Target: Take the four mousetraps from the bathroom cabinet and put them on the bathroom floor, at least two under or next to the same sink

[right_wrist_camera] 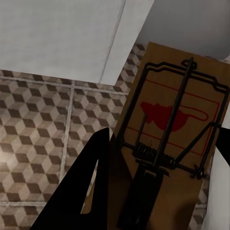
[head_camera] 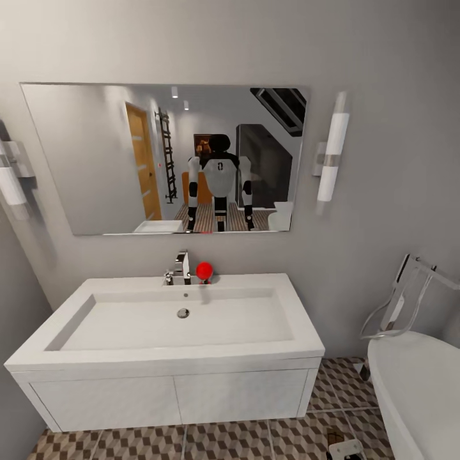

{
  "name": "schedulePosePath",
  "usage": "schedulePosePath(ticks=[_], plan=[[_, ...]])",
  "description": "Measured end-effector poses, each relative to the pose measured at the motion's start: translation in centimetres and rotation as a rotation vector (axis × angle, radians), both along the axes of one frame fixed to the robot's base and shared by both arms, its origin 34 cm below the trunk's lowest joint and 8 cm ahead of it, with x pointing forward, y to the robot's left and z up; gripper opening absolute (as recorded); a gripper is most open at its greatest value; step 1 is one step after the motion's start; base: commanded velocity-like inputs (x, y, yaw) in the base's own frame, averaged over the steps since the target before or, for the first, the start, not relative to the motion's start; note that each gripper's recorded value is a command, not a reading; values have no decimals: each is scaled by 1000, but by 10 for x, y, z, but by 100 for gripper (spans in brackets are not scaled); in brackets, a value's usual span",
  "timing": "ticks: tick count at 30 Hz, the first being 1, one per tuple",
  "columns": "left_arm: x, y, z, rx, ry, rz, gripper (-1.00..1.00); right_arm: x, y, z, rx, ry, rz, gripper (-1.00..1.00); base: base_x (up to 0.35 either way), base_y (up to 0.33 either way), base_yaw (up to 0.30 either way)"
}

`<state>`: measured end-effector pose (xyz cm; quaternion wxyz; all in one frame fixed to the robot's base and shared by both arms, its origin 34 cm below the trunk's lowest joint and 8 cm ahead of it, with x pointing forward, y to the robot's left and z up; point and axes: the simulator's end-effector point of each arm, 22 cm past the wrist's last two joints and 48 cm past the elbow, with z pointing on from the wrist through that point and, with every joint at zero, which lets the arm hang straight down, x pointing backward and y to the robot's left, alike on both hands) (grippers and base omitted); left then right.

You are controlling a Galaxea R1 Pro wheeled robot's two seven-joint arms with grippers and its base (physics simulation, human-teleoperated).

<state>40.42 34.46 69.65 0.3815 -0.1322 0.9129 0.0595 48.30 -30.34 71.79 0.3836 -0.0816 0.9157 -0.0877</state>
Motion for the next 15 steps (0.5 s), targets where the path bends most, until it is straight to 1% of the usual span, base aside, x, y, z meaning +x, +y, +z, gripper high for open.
schedulePosePath(ticks=[4, 10, 15], plan=[[0, 0, 0, 0, 0, -1, -100, 0, 0, 0, -1, 0, 2, -100, 0, 0, 26], [0, 0, 0, 0, 0, -1, -100, 0, 0, 0, -2, 0, 1, -100, 0, 0, 194], [0, 0, 0, 0, 0, -1, -100, 0, 0, 0, -1, 0, 0, -100, 0, 0, 63]])
